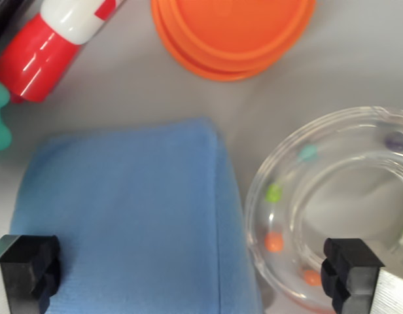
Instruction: Pick an object from the bin
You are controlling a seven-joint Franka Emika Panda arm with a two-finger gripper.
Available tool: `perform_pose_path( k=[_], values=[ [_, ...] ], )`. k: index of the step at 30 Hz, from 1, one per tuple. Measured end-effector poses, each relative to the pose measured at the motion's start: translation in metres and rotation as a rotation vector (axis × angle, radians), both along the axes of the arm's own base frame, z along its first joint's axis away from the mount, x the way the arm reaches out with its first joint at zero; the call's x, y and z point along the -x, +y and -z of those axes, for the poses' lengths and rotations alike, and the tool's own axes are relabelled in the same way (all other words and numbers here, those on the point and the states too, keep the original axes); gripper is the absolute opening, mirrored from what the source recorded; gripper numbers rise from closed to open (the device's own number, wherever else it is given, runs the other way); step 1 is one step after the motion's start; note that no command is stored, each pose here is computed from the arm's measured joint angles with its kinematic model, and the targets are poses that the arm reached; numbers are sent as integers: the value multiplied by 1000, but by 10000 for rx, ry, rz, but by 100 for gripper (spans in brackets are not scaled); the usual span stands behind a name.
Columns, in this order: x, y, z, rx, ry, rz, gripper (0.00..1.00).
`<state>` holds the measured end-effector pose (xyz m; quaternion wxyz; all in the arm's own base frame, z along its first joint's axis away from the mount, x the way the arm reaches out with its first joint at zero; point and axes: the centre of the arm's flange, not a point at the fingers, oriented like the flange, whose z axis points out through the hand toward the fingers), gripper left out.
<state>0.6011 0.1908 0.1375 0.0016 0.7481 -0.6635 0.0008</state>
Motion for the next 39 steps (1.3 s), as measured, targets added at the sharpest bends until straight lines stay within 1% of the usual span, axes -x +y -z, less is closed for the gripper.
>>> perform_pose_path(
  k=[4,6,10,15,16,24,28,39],
  values=[
    [-2,0,7,-19,-55,10,100],
    [-2,1,11,-35,-91,11,100],
    [-3,1,16,-56,-138,7,100],
    [-4,2,19,-64,-162,6,100],
    [-4,2,19,-65,-163,7,0],
    [-4,2,20,-65,-161,7,0],
    [-4,3,20,-74,-165,-2,0],
    [-4,3,20,-75,-164,-3,0]
  ],
)
